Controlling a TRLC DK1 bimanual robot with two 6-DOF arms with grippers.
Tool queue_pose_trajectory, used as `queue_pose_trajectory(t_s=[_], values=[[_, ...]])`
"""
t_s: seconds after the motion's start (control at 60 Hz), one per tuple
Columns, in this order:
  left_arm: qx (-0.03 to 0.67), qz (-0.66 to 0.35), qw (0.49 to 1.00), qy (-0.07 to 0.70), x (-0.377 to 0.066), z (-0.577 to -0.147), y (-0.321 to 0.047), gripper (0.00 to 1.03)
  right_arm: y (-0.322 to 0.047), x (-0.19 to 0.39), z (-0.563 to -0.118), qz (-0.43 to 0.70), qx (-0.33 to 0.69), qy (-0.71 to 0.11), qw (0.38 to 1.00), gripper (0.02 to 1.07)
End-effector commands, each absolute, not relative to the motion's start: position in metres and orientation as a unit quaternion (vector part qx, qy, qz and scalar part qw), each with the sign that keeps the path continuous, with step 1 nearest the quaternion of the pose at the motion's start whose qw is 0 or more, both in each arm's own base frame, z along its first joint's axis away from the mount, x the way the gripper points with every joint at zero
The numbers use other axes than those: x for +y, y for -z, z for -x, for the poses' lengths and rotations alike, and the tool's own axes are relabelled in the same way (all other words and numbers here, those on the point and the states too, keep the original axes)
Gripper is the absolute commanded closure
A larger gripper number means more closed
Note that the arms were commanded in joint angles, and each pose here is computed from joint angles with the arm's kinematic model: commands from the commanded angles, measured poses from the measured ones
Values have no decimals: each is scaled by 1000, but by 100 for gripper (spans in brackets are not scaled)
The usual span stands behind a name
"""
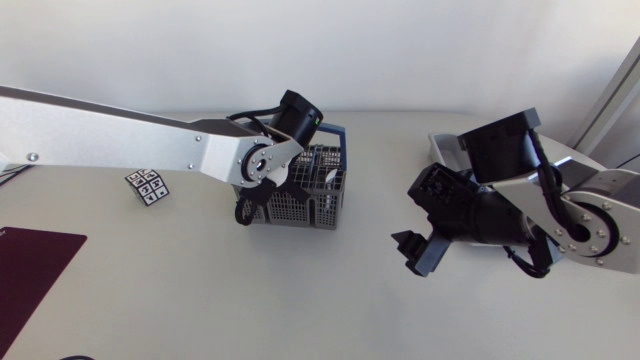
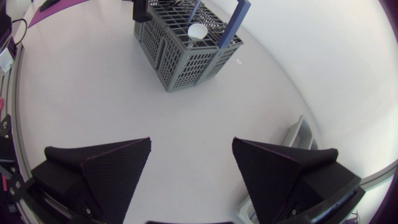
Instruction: Transfer all utensils from the basket to the drawer tray.
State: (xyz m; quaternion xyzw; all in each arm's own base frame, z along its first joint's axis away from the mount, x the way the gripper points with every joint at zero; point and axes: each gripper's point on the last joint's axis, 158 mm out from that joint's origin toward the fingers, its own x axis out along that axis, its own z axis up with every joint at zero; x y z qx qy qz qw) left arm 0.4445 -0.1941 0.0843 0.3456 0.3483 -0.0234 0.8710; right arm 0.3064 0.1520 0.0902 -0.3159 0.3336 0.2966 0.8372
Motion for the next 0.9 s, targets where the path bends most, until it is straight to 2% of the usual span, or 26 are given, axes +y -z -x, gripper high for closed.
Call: queue_pose_trajectory(t_s=[0.0,0.433,0.883], values=[[371,-353,859,28,-193,-434,-57,99,-73,149,-300,315,352,-295,831,13],[348,-361,865,19,-195,-431,-63,99,-71,149,-297,317,353,-297,829,13],[295,-358,886,15,-202,-426,-102,99,-69,149,-295,319,354,-298,827,13]])
